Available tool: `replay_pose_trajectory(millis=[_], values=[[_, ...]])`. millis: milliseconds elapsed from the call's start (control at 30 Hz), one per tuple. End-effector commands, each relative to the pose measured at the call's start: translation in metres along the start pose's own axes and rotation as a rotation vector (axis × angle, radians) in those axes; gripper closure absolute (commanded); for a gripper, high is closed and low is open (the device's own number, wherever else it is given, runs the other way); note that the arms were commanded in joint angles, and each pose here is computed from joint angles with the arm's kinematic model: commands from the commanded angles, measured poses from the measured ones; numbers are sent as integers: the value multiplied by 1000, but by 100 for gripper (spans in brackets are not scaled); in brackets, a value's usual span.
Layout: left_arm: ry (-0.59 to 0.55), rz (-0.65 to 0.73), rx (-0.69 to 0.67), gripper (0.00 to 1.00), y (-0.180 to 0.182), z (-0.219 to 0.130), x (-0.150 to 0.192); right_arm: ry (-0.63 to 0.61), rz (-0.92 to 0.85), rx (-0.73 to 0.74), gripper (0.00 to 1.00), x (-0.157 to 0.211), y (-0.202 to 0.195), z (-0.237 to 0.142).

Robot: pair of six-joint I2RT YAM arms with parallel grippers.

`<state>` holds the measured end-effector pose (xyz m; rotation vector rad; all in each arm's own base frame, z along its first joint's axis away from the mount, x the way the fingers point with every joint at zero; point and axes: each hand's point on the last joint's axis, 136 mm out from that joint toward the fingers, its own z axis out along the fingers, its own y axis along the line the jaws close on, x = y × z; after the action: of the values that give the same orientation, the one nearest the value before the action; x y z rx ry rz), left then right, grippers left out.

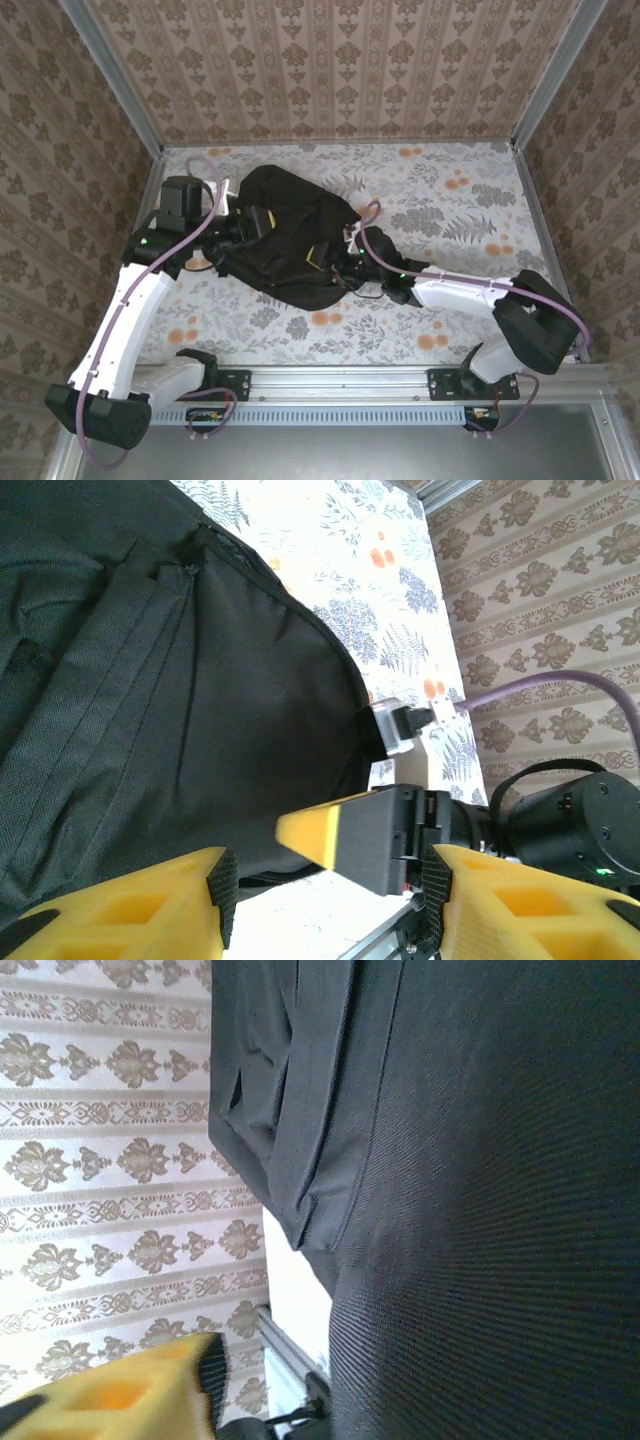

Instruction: Pack books, pencil case, and school supplies into a backpack

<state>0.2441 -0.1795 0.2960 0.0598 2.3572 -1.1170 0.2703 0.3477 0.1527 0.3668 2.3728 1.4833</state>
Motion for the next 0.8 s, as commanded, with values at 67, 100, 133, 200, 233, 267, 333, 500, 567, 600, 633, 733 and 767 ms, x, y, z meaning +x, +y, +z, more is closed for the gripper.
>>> replay_pose_trajectory(millis=[67,100,133,200,233,267,333,500,567,600,633,733,767], values=[[-12,-46,-60,46,11,-14,11,70,-67,-87,70,16,43,15],[-13,-52,-81,46,14,-17,14,71,-74,-94,77,16,49,15],[-14,-61,-101,46,18,-19,16,68,-77,-96,84,15,56,13],[-17,-78,-140,44,25,-24,22,54,-78,-93,95,10,72,8],[-15,-90,-164,42,29,-27,25,45,-82,-94,96,7,82,5],[-14,-104,-179,41,33,-28,29,38,-86,-93,96,4,91,2],[-10,-141,-214,40,42,-30,37,22,-85,-84,99,-3,108,-1],[-16,-184,-337,39,71,-37,55,38,-74,-97,100,-8,134,4],[-20,-204,-367,39,81,-38,63,55,-88,-94,100,-8,140,6],[-23,-228,-389,39,88,-38,67,60,-94,-96,100,-8,143,6],[-25,-247,-400,39,93,-36,71,65,-97,-99,100,-7,145,7],[-26,-309,-408,39,104,-29,75,67,-101,-95,100,-7,144,7],[-29,-318,-393,39,104,-25,73,71,-105,-96,100,-6,144,6]])
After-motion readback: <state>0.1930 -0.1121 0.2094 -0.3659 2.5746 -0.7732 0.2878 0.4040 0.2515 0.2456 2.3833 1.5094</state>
